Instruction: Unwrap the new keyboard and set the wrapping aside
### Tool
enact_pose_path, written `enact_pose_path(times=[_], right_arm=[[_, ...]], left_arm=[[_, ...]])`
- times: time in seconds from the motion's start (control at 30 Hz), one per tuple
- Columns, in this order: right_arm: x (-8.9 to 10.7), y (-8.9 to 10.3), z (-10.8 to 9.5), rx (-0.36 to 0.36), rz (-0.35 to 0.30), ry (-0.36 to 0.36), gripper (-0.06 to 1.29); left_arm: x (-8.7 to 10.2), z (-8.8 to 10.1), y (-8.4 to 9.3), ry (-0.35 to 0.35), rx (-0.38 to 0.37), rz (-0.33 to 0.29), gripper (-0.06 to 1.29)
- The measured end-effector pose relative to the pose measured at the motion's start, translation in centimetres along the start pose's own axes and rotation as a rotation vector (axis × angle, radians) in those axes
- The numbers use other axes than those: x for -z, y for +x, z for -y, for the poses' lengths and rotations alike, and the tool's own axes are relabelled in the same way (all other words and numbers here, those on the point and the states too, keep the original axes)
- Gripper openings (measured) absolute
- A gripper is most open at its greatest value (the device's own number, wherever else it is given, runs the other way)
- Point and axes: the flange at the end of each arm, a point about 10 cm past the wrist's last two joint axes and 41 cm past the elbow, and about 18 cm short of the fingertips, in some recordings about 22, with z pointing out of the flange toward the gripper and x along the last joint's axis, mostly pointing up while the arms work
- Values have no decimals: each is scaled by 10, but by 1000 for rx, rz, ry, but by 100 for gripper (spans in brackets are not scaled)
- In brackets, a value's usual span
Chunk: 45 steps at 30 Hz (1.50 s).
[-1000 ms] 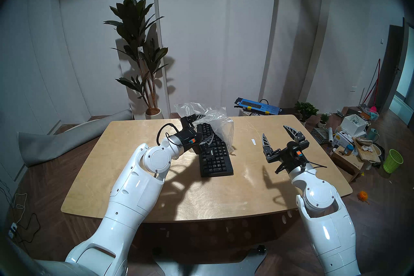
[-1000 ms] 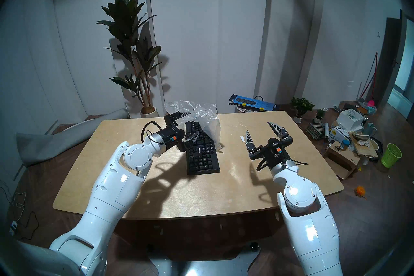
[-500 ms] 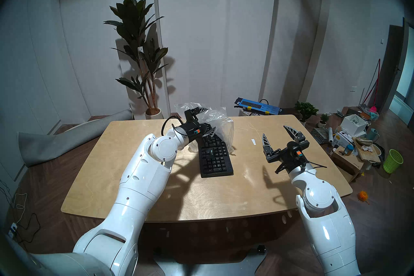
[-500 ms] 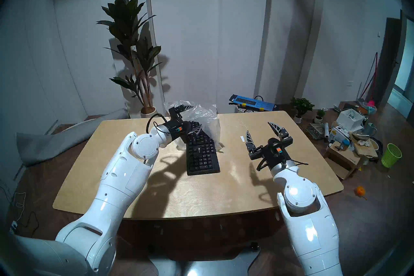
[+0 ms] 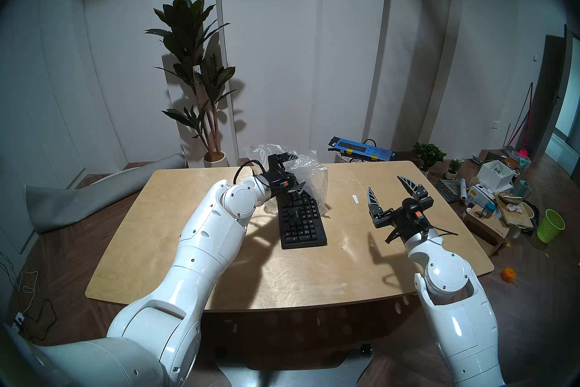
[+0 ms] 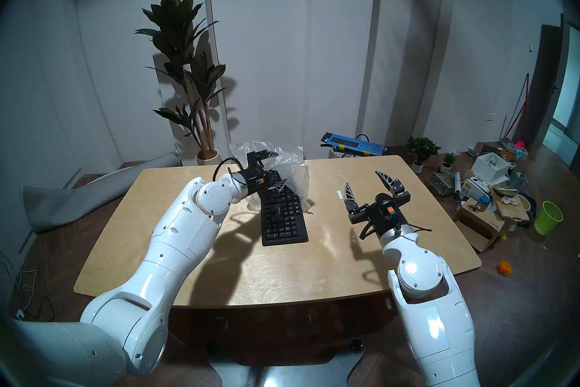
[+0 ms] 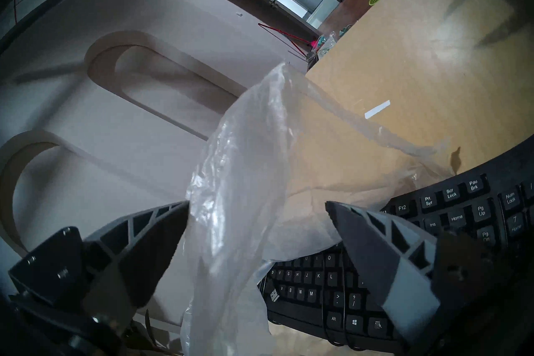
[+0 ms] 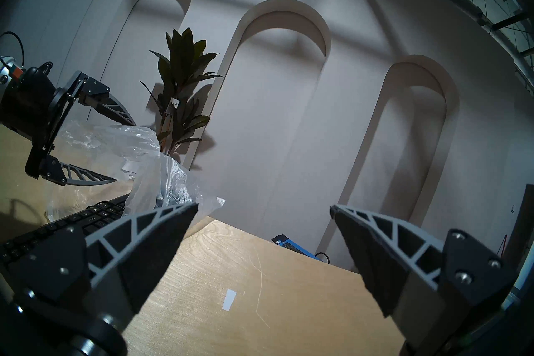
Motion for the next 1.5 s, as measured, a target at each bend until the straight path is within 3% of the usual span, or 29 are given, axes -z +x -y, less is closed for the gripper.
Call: enact_pose_path(times=[0.2,0.4,0.73,0.87,1.0,1.33,1.5], right_arm=[[0,0,0,1,-2,0,125],[0,0,0,2,-4,-1,125],[0,1,0,8,-7,1,125],[0,1,0,11,-10,2,125],[0,1,-1,14,-12,4,125],[0,2,-1,21,-17,6,125],[0,2,-1,23,-18,6,125]], left_arm=[[-7,0,-10,-43,-32,14,123],[-9,10,-17,-41,-40,24,123],[-7,59,-17,46,-52,-3,123],[-7,70,-23,54,-47,-5,123],[-9,68,-33,30,-37,5,123],[-9,43,-67,-140,-53,73,123],[-10,44,-75,-147,-19,93,123]])
